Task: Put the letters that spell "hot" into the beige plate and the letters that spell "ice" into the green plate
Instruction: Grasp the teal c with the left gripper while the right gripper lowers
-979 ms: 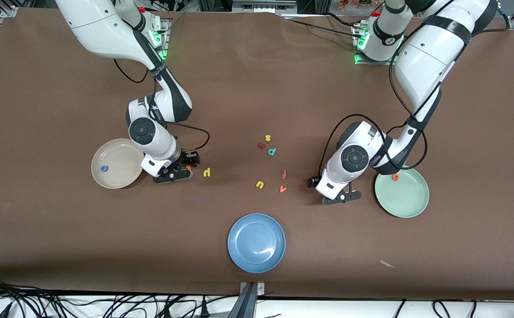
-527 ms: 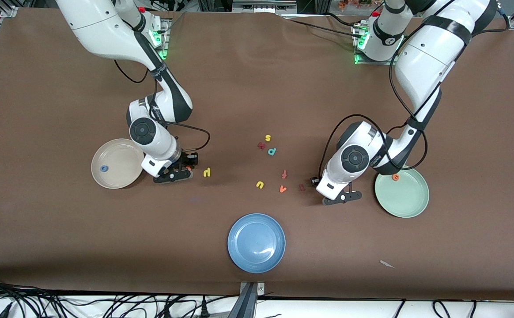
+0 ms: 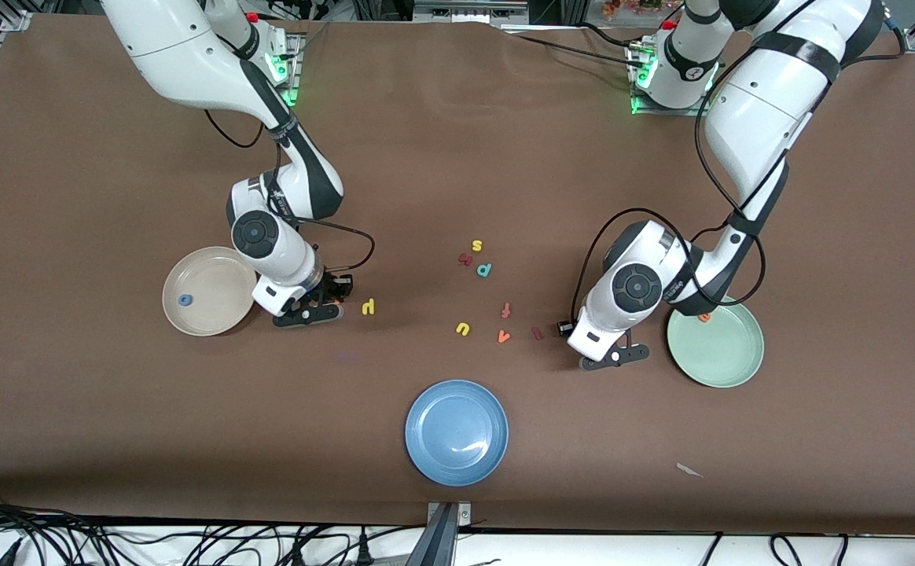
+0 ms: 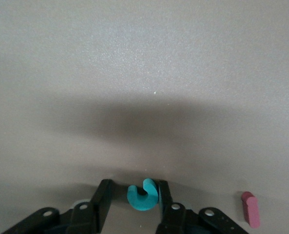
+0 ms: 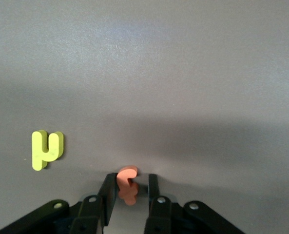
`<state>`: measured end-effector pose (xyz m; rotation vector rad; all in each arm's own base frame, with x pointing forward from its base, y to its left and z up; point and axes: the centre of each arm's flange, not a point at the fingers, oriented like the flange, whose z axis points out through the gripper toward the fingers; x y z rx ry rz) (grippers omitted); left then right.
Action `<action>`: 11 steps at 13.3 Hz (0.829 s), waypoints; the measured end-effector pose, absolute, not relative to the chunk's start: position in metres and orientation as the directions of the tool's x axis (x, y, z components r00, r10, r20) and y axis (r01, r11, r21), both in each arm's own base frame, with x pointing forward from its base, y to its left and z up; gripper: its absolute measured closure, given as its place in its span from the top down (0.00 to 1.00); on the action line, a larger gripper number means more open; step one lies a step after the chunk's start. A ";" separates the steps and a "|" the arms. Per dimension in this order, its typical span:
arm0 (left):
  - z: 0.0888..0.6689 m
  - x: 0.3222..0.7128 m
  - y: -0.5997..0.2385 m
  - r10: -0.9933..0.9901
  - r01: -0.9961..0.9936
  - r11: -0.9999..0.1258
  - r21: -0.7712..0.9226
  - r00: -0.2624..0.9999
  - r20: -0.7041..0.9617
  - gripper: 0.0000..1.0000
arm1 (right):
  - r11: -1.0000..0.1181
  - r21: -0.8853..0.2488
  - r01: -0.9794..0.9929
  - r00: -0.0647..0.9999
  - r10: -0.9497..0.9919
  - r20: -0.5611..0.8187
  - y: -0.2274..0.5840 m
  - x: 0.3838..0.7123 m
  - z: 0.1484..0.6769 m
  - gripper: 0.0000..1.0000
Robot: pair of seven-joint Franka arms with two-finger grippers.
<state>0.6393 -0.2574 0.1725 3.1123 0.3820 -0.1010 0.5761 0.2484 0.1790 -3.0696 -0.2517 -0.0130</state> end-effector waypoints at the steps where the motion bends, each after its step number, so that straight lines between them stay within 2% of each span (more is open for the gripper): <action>1: 0.173 0.639 -0.258 0.243 0.243 -0.970 -0.004 0.968 -0.064 0.45 | -0.985 -0.061 0.162 0.987 0.162 0.014 0.248 0.576 0.179 0.27; 2: 0.173 0.639 -0.258 0.243 0.244 -0.970 -0.003 0.968 -0.064 0.44 | -0.985 -0.061 0.162 0.987 0.162 0.014 0.248 0.576 0.179 0.27; 3: 0.173 0.639 -0.258 0.244 0.244 -0.970 -0.003 0.968 -0.064 0.42 | -0.985 -0.061 0.162 0.987 0.161 0.014 0.248 0.576 0.179 0.19; 4: 0.173 0.639 -0.259 0.245 0.246 -0.969 -0.003 0.967 -0.063 0.42 | -0.985 -0.061 0.162 0.987 0.161 0.014 0.248 0.576 0.179 0.18; 7: 0.174 0.638 -0.264 0.240 0.240 -0.971 -0.001 0.969 -0.061 0.32 | -0.985 -0.060 0.160 0.987 0.159 0.014 0.248 0.577 0.180 0.18; 11: 0.174 0.638 -0.265 0.239 0.239 -0.971 -0.001 0.969 -0.060 0.29 | -0.992 -0.037 0.121 0.993 0.121 -0.003 0.227 0.590 0.205 0.18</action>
